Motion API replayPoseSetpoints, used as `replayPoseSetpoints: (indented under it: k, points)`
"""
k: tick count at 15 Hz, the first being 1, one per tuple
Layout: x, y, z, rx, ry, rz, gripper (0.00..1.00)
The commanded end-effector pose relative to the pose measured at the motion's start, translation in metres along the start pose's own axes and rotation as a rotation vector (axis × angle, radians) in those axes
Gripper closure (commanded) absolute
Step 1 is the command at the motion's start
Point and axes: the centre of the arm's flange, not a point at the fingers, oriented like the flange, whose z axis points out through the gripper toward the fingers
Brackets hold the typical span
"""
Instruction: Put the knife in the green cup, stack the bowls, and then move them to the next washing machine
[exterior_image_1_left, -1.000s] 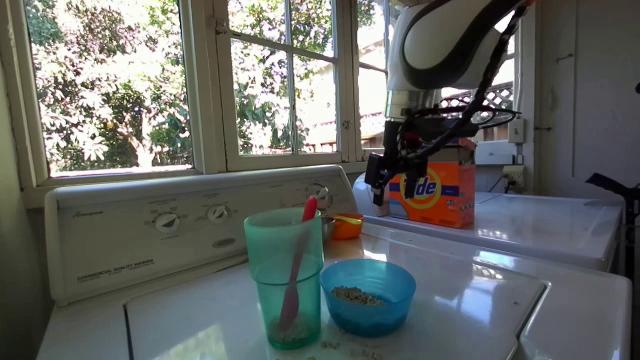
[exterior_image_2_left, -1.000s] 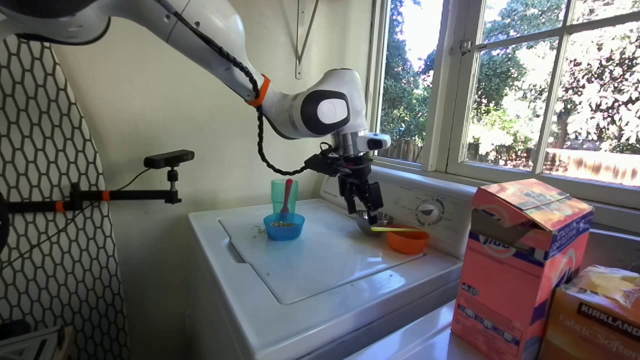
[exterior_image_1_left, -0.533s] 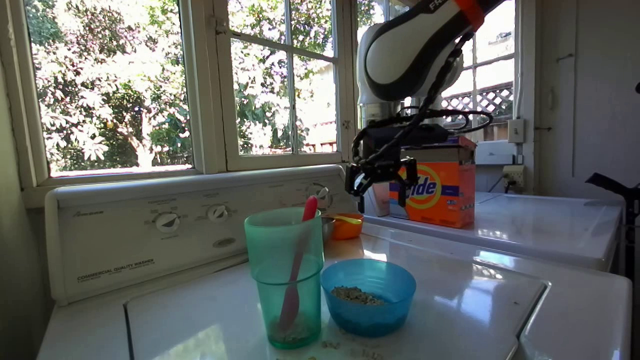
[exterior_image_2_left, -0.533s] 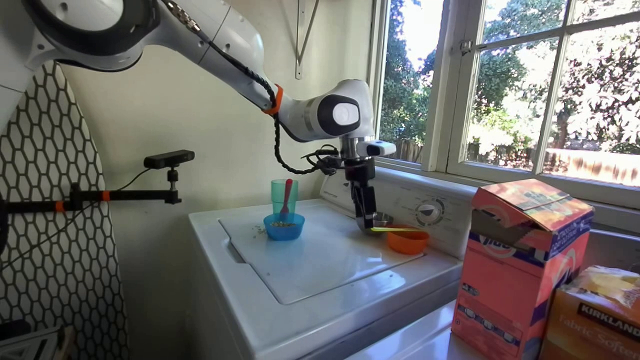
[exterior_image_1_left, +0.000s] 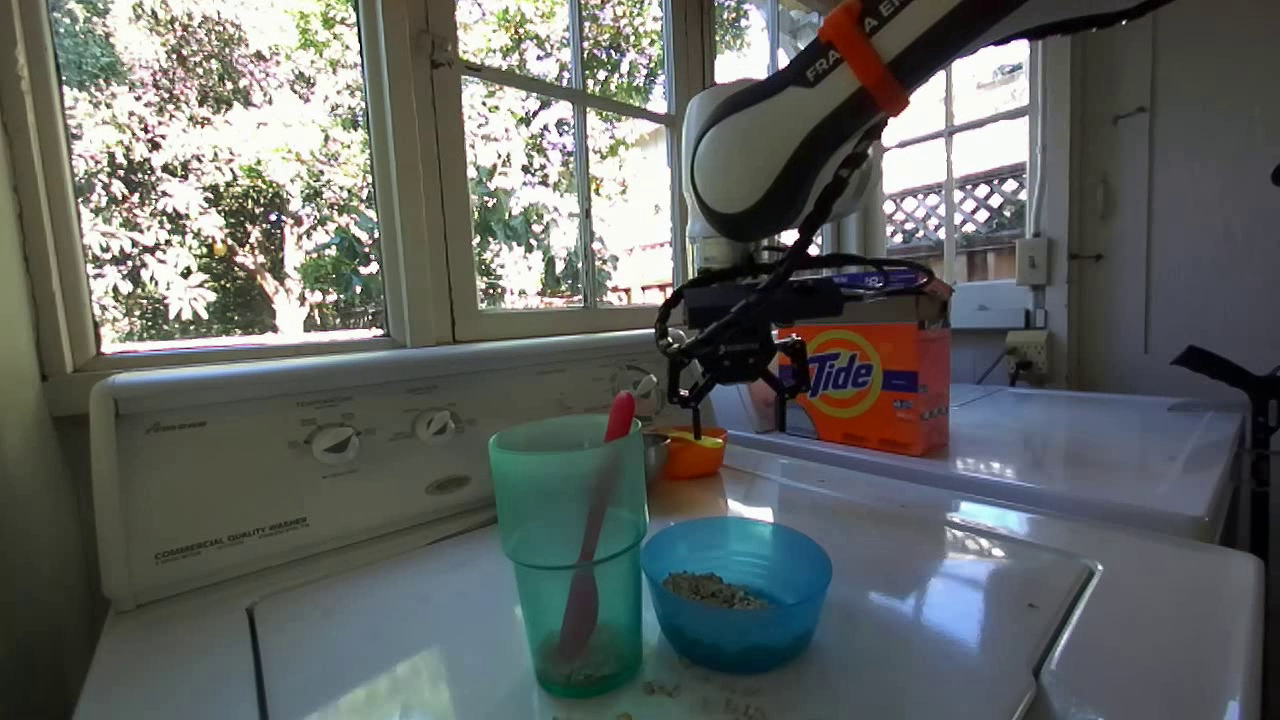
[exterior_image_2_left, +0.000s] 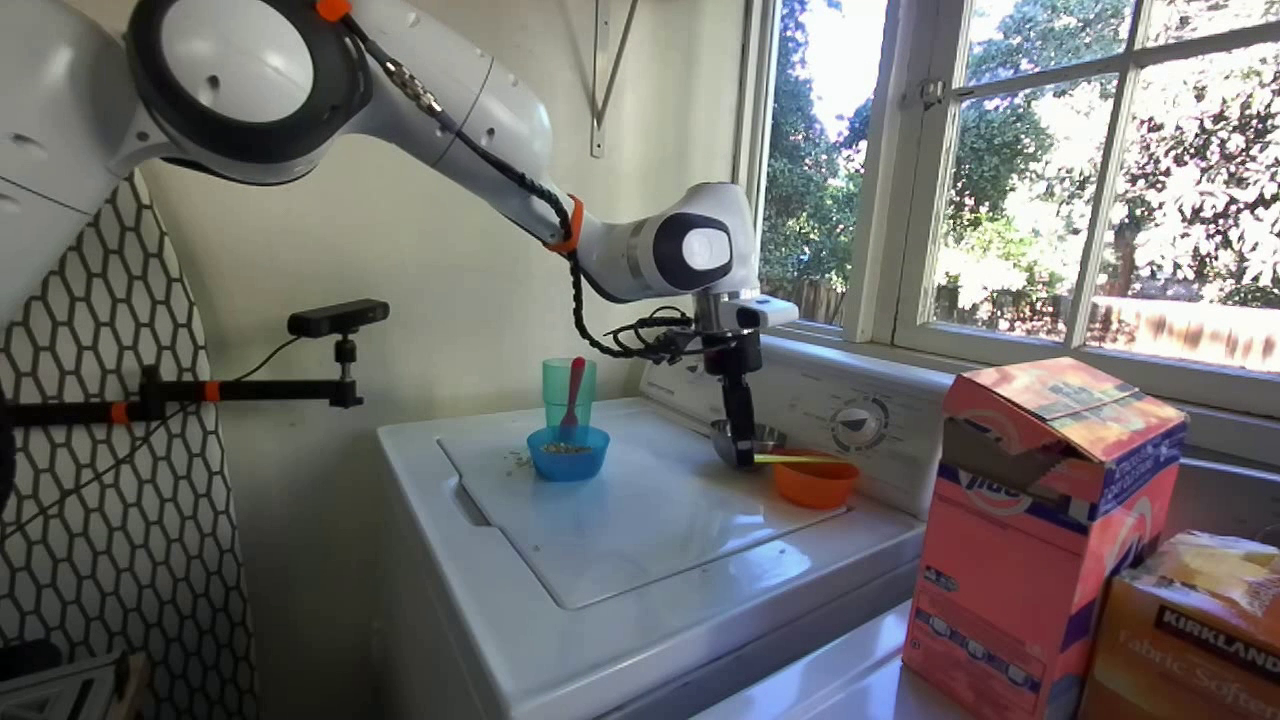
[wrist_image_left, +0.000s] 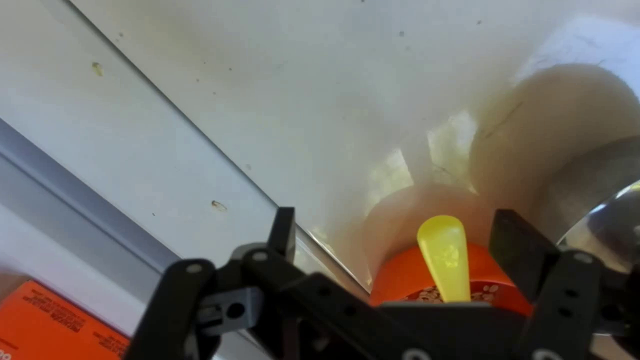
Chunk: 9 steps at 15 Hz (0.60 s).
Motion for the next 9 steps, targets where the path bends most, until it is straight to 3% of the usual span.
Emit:
replayPoseSetpoints:
  k: [1, 9]
  points:
    - [0.002, -0.002, 0.002, 0.0, 0.002, -0.003, 0.0]
    - [0.013, -0.016, 0.009, 0.1, 0.088, -0.09, 0.0]
